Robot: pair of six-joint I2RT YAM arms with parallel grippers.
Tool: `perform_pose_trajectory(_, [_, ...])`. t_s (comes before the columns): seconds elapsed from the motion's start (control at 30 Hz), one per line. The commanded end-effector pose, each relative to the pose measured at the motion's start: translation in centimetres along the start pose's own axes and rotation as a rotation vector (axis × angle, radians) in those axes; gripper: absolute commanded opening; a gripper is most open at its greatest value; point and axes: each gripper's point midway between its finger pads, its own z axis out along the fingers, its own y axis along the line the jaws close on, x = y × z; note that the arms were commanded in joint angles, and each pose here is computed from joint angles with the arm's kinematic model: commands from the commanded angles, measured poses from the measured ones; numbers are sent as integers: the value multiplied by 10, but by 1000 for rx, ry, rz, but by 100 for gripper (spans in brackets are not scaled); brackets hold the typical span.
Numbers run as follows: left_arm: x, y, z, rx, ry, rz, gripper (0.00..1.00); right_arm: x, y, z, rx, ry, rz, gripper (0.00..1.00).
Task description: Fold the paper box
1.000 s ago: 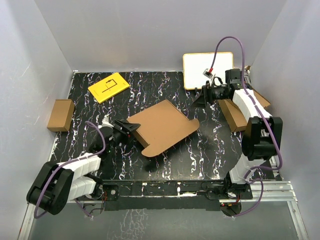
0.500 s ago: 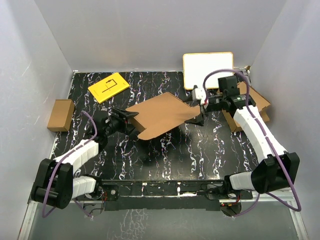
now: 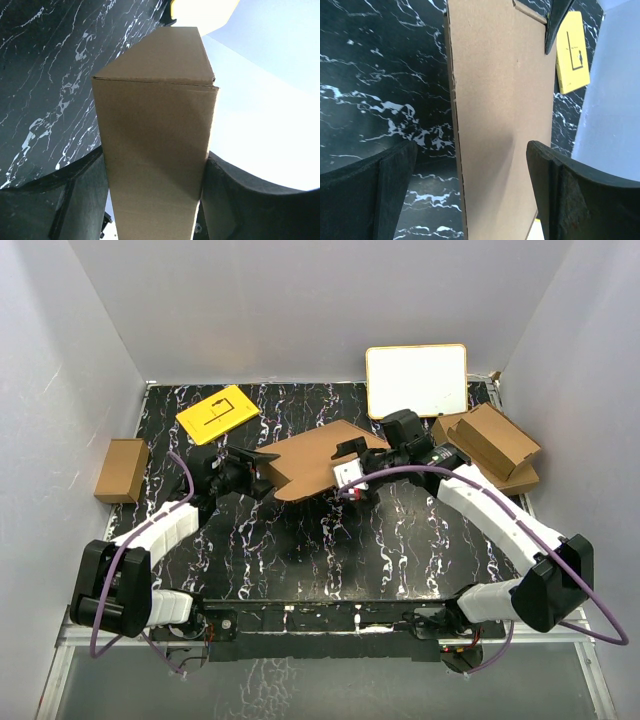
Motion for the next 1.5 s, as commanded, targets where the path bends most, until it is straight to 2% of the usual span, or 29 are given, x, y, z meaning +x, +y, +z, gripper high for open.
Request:
perform_pose_trajectory(0.0, [11,-27,-7,49,55,0,32,1,-31,0,123,93,-138,99])
perform_pose_trajectory(0.4, [10,-30,-5,51,73,-25,32,20,-35,27,206,209,-194,99])
perform_pose_trajectory(0.53, [9,-28,-2,41,79,-26,32,26,-39,36,260,232,-208,96])
perform_pose_trajectory(0.7, [9,-28,-2,45,82,-27,33,26,-44,40,311,242,-198,85])
perform_pose_trajectory(0.9, [9,-28,-2,59,89,-33,36,24,-45,40,327,226,-164,64])
perform_pose_trajectory(1.0, [9,-29,-2,73,92,-36,39,20,-46,40,332,211,-143,58])
perform_pose_trajectory(1.13, [9,-32,-6,102,91,-41,49,17,-51,37,344,201,-111,58])
perform_pose_trajectory(1.27, [9,-38,-14,135,90,-38,73,13,-57,32,359,176,-55,57])
perform_pose_trajectory(1.47, [5,-43,-35,172,28,2,97,11,-63,18,375,139,41,57])
